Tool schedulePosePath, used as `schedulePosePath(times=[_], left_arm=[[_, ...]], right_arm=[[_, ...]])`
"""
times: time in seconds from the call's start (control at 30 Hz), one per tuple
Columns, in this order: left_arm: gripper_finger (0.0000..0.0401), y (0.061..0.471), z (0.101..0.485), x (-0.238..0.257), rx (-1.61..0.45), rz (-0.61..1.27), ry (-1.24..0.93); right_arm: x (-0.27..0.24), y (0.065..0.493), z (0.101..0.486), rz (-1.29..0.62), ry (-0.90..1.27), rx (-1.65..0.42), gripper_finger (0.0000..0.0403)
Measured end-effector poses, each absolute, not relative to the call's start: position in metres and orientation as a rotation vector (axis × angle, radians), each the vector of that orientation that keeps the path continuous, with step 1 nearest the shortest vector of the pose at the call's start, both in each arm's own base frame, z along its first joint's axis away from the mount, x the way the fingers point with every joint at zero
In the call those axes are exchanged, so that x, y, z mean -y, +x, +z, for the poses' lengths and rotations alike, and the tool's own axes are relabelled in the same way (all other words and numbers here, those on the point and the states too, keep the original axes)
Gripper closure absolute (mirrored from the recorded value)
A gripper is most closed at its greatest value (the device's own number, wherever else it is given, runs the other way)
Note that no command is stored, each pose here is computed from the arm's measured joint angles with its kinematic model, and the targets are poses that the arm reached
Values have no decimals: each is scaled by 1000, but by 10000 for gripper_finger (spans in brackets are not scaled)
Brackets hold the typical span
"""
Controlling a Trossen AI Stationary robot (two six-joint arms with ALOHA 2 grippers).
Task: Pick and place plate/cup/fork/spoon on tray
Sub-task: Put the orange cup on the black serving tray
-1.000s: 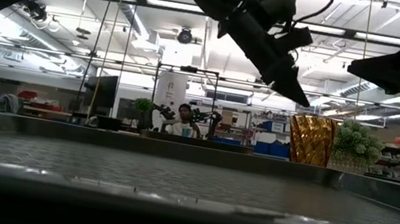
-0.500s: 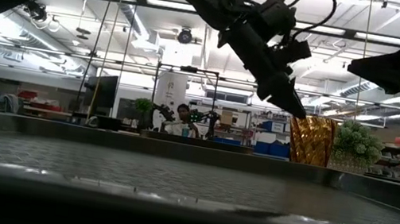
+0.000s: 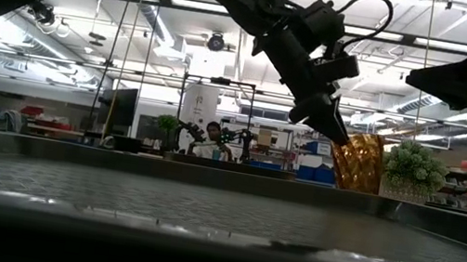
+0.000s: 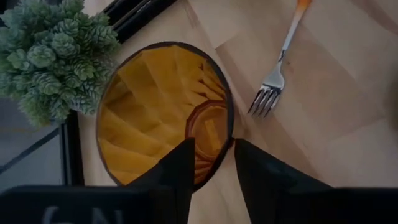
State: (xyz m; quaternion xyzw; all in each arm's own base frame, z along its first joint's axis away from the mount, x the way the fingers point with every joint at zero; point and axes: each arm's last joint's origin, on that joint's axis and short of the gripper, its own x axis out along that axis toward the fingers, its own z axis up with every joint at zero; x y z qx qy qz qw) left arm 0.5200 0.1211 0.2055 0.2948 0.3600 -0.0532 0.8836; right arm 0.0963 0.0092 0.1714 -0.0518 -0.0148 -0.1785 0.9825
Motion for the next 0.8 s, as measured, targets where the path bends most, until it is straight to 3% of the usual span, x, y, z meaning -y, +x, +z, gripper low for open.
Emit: schedulePosePath(times=[0.2, 0.47, 0.57, 0.67, 0.8], left_arm=[[304, 520, 206, -121, -750, -121, 663], [378, 520, 205, -121, -753, -123, 665], [388, 520, 206, -121, -753, -116, 648], [387, 517, 219, -121, -786, -110, 590], [387, 510, 265, -120, -811, -69, 466]], right_arm=[[-9, 96, 171, -359, -104, 30, 266], [-9, 96, 171, -359, -104, 29, 266], [-9, 96, 171, -359, -104, 30, 266], [-9, 96, 171, -359, -105, 29, 266], [-9, 96, 172, -358, -104, 31, 266]])
